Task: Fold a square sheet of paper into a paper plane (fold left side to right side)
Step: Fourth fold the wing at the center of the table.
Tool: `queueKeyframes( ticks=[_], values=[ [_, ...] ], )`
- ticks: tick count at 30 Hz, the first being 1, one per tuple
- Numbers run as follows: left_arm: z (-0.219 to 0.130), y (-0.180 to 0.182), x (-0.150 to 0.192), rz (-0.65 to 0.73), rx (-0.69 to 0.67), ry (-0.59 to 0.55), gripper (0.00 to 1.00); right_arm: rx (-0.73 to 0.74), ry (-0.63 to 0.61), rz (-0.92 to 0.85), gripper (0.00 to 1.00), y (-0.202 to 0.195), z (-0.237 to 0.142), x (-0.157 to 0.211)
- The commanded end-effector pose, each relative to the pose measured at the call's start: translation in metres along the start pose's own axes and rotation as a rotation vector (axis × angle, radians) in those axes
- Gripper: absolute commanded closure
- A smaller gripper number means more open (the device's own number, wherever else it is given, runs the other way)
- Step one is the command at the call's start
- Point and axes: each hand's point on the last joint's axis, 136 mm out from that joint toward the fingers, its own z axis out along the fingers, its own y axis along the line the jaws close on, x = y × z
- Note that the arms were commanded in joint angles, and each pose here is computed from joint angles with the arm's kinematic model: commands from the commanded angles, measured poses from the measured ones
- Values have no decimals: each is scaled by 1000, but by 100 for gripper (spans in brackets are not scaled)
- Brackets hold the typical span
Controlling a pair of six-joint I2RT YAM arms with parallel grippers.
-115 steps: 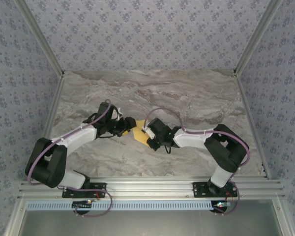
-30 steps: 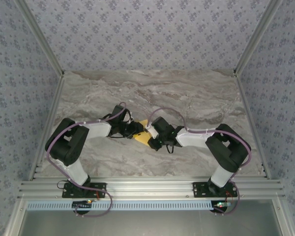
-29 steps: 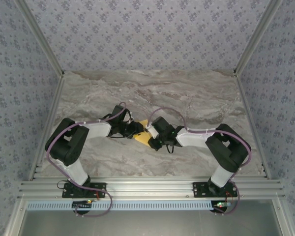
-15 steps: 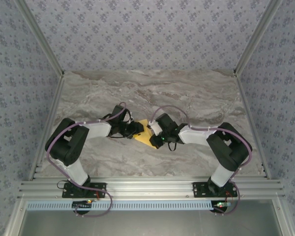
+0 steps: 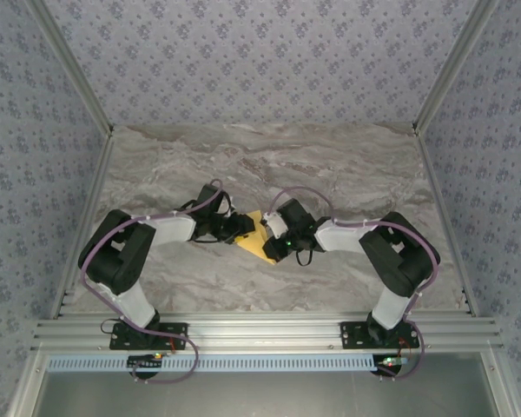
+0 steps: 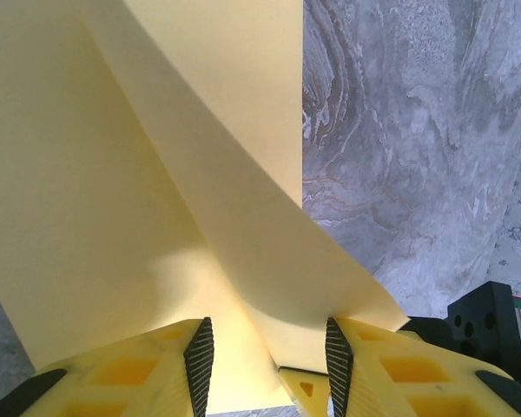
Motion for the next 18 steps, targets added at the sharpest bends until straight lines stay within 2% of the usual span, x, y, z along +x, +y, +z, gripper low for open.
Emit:
queueKeyframes(
  ticks=[1, 18],
  values=[
    [4, -12, -4, 29, 28, 11, 59, -15, 48, 41, 94, -3, 6, 13],
    [11, 10, 1, -2, -47, 34, 57, -37, 41, 56, 90, -1, 7, 9]
  ],
)
